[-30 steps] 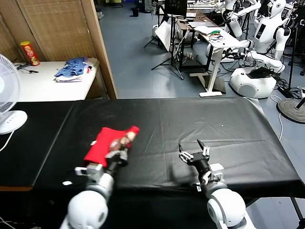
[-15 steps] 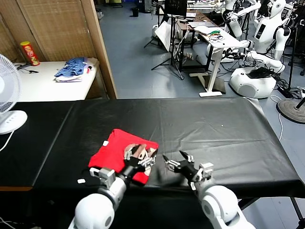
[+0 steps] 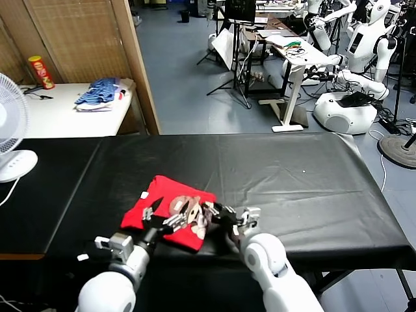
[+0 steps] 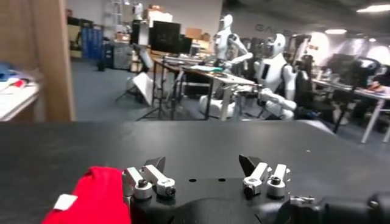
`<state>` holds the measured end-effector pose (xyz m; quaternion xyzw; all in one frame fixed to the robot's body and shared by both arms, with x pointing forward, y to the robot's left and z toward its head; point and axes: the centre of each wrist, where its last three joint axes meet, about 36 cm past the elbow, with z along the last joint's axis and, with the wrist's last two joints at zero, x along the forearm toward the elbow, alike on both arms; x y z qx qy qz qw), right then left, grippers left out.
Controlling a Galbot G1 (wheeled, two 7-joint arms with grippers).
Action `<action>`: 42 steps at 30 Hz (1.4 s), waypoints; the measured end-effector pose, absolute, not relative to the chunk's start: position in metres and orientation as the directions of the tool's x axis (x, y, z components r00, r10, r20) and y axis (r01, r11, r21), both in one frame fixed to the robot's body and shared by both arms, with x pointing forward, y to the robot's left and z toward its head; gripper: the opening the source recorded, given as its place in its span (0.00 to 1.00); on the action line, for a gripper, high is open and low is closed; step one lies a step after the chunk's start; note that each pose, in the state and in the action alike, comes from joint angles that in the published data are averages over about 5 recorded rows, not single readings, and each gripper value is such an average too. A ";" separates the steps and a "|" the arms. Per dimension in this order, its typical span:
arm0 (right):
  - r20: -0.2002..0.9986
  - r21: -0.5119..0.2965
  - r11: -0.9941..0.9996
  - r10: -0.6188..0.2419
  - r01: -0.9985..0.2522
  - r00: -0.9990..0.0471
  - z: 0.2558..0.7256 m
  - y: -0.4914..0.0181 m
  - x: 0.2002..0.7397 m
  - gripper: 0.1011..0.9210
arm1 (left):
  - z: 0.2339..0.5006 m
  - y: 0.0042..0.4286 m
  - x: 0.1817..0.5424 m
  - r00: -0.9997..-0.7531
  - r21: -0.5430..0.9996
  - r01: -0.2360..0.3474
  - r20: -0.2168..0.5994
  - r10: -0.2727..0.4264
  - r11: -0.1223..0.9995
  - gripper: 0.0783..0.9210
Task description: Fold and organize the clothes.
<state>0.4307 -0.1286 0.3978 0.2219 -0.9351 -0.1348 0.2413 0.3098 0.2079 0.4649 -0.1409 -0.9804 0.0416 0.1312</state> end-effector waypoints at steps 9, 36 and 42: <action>0.278 -0.024 0.869 -0.469 -0.494 -0.838 0.379 -0.125 0.472 0.04 | 0.459 0.221 0.304 -0.937 -0.101 0.218 0.258 0.237 0.971 0.85; 0.115 -0.132 0.983 -0.113 -0.128 -0.987 0.400 -0.218 0.275 0.85 | 0.430 0.252 0.269 -0.972 0.028 0.122 0.207 0.114 0.992 0.85; 0.242 -0.096 0.994 -0.034 -0.058 -0.970 0.431 -0.209 0.215 0.85 | 0.436 0.251 0.236 -0.958 0.027 0.087 0.277 0.076 0.996 0.85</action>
